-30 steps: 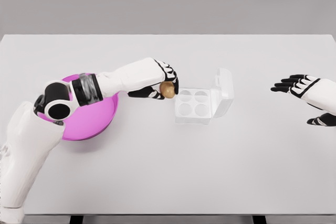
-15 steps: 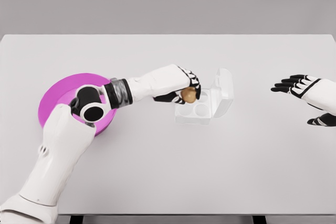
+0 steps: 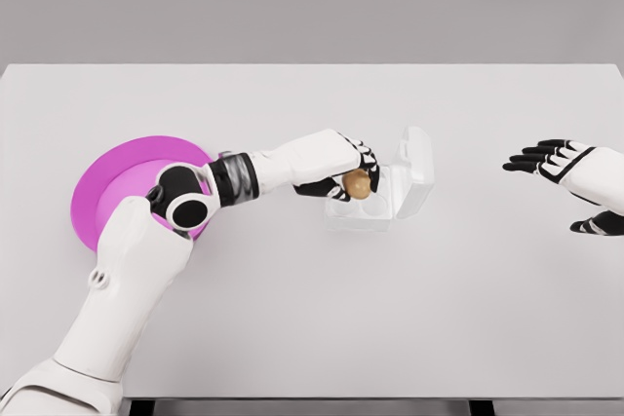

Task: Pack egg into the box and close the box lid

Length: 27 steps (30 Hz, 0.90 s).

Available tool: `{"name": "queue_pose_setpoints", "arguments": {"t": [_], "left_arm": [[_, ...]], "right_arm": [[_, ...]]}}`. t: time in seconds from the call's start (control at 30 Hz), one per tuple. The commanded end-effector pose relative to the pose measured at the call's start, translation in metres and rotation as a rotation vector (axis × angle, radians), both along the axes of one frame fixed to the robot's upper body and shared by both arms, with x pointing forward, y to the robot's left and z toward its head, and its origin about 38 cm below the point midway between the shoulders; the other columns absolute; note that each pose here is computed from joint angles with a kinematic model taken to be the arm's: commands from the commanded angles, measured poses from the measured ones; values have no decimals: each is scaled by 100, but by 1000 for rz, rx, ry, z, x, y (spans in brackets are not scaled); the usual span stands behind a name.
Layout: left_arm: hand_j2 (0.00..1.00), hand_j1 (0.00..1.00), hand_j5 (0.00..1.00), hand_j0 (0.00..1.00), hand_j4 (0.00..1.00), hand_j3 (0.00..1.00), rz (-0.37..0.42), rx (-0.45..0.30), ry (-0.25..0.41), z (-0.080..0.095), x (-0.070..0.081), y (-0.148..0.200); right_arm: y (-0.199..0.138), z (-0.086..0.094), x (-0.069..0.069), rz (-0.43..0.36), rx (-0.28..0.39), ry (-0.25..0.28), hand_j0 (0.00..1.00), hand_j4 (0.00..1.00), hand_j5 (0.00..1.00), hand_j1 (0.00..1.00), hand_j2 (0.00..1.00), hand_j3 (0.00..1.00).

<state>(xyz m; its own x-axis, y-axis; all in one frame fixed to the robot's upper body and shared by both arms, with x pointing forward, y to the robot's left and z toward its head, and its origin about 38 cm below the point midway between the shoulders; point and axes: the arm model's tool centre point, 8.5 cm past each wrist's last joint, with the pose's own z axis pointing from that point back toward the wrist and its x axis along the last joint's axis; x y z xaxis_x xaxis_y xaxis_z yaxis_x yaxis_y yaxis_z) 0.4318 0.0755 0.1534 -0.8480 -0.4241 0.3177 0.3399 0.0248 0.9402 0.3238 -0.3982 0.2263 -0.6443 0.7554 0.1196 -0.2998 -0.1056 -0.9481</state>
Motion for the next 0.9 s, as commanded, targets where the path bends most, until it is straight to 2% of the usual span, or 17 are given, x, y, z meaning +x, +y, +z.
{"name": "queue_pose_setpoints", "arguments": {"t": [0.0,0.3,0.37,0.6,0.67,0.8,0.87], "left_arm": [[44,44,44,44,44,44,2,-8,3,1,1,0],[44,44,44,44,44,44,12,-1,13,0,7,3],[44,44,44,44,44,44,20,5,35,-6,11,4],[45,45,45,45,45,45,16,2,35,-5,12,1],[50,50,50,50,50,50,17,2,35,-4,12,1],[66,66,66,66,66,66,17,3,33,-4,12,1],[79,79,79,79,79,79,19,5,33,-4,13,3]], "right_arm": [[0,1,0,-2,5,1,100,100,100,100,100,100],[0,0,0,-1,6,2,100,100,100,100,100,100],[0,0,0,-1,6,2,100,100,100,100,100,100],[0,0,0,-1,6,2,100,100,100,100,100,100],[0,0,0,-1,6,2,100,100,100,100,100,100],[0,0,0,-1,4,3,100,100,100,100,100,100],[0,0,0,-1,7,3,100,100,100,100,100,100]]}}
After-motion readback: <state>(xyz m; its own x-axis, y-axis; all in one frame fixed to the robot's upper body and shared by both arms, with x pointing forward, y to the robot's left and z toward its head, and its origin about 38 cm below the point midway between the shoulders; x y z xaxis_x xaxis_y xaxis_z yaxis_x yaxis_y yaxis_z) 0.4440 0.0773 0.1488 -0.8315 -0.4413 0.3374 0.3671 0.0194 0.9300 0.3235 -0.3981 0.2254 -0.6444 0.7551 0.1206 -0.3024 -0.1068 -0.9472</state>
